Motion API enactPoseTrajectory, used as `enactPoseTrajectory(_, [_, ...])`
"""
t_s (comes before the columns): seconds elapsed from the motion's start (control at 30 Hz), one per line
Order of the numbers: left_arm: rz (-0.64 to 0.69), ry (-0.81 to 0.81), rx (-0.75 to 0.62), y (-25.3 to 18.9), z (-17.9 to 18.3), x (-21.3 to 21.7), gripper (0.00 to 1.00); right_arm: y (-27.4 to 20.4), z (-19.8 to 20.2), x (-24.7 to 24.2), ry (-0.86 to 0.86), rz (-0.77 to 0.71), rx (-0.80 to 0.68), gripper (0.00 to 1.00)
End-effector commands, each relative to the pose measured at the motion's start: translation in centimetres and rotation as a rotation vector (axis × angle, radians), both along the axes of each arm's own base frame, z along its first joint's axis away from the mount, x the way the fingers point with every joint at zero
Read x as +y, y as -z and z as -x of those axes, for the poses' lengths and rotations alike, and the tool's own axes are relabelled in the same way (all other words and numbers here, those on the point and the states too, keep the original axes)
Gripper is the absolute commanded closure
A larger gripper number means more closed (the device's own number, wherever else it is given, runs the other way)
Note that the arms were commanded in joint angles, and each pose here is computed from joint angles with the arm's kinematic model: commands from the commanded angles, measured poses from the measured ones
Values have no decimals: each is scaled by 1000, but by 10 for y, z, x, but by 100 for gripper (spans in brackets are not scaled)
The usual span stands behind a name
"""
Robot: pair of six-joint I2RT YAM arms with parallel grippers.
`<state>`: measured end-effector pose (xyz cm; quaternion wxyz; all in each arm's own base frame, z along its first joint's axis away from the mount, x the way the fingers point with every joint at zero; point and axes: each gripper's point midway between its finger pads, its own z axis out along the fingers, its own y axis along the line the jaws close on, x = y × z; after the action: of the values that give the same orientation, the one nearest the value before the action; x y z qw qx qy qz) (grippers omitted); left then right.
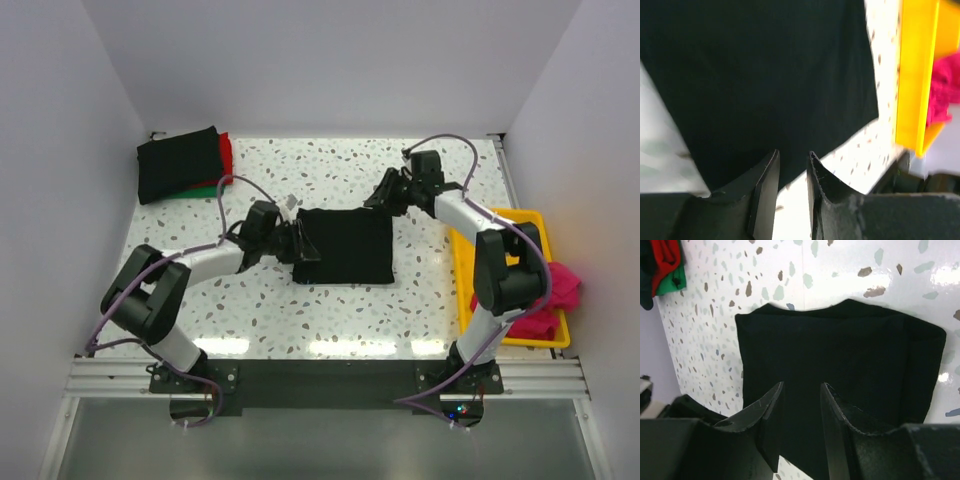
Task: Fold and stack the t-shirts
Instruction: Fold the tshirt
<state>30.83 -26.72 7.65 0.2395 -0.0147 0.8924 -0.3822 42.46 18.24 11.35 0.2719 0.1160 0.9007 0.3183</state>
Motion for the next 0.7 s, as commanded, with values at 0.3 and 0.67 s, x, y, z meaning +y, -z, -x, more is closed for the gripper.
enactPoseTrajectory(0.3, [-53, 50, 91, 46, 42, -8, 70, 45, 25, -10, 13, 52, 82, 62])
enactPoseTrajectory(0.67, [-153, -56, -19, -18, -2, 37, 46, 50, 36, -21, 31, 110, 95, 62])
